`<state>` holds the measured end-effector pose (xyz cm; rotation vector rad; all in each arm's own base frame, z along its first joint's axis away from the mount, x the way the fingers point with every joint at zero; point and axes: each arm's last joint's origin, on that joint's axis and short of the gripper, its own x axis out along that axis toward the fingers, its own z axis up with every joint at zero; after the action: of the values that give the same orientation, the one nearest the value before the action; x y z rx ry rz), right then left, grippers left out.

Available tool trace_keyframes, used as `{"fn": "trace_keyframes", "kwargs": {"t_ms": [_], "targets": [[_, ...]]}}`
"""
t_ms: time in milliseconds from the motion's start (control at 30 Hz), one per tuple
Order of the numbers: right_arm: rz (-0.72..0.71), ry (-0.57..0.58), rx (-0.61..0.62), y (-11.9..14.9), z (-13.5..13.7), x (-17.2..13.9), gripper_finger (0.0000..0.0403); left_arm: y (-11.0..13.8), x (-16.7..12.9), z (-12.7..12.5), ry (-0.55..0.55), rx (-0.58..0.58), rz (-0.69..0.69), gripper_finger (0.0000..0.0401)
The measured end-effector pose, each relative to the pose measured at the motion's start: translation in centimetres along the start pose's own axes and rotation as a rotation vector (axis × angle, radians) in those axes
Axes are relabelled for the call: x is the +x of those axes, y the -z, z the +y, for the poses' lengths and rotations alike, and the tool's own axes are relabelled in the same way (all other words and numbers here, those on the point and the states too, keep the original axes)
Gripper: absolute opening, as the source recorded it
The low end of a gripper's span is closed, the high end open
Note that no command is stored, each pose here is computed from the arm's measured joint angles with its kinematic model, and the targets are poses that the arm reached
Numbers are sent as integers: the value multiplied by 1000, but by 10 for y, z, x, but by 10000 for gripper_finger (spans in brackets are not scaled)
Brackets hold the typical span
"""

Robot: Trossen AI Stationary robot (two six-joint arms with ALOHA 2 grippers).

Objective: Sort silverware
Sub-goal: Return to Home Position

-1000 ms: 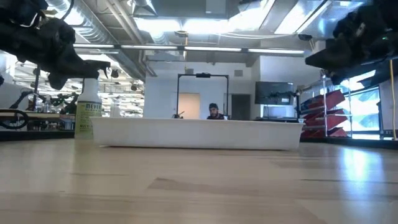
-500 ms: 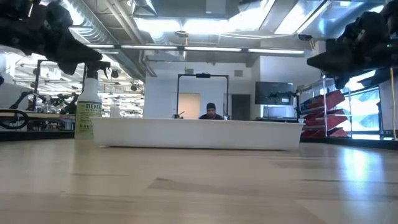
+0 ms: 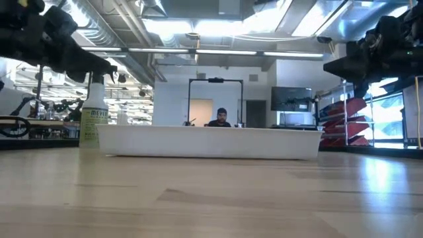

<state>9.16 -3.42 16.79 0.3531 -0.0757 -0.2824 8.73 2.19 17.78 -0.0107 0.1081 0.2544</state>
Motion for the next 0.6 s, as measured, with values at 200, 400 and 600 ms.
{"fn": "trace_keyframes", "kwargs": {"t_ms": [200,400,600], "targets": [[-1,-1,0,0,0,0,0,7,3,0,0,-38,8,0],[-1,0,0,0,0,0,0,7,3,0,1,-62,12,0],[-1,-1,0,0,0,0,0,7,3,0,1,-63,14,0]]}}
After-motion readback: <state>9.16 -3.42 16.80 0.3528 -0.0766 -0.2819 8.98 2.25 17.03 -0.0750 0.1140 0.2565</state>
